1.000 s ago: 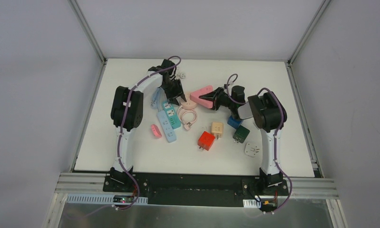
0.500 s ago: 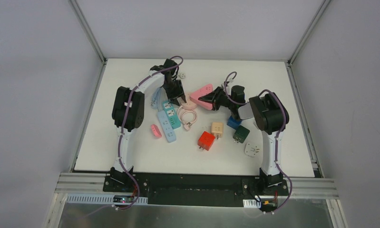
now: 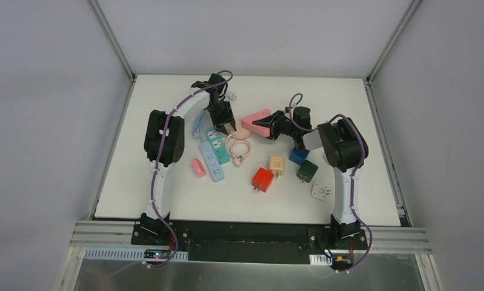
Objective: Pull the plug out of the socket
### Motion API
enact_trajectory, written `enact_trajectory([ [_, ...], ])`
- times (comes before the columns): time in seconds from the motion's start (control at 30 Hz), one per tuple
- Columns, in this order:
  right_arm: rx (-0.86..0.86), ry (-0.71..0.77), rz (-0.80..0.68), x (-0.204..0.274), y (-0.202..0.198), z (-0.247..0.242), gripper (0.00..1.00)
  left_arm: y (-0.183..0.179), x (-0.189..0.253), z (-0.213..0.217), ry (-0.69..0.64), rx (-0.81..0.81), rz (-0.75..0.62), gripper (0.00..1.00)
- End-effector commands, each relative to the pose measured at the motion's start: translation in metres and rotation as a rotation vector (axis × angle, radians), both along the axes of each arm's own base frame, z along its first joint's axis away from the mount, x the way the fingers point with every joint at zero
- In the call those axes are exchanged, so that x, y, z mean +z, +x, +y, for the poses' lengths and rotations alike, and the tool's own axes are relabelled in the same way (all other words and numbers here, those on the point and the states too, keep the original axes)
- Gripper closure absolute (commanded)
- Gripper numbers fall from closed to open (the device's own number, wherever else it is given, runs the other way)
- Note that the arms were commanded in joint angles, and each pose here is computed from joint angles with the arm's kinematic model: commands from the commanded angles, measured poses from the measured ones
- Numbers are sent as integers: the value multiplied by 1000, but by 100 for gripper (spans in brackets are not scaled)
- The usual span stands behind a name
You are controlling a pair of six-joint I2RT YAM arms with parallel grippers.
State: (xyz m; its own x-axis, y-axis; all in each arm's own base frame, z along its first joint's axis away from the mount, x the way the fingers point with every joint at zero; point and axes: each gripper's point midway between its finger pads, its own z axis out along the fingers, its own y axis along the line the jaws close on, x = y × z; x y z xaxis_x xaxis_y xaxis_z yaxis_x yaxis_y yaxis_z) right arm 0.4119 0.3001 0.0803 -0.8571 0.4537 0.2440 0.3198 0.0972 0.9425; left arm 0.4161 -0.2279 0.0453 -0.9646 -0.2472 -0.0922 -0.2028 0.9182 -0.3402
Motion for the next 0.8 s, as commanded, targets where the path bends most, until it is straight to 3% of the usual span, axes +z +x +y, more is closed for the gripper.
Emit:
enact_trajectory([
  [0.0, -33, 74, 151, 12, 7, 6, 100, -25, -29, 15, 105, -26, 112, 58],
  [0.1, -20, 74, 113, 15, 4, 6, 100, -23, -28, 12, 87, -18, 112, 58],
  [0.33, 125, -62, -289, 18, -28, 11, 100, -22, -30, 10, 73, -8, 121, 58],
  [0.5, 109, 14, -379, 42, -30, 14, 100, -21, -30, 9, 64, -7, 128, 58],
  [0.57, 83, 31, -353, 47, -25, 15, 100, -22, -30, 10, 63, -6, 133, 58],
  [0.77, -2, 153, -55, 60, 3, 18, 100, -22, -30, 10, 62, -4, 140, 58],
])
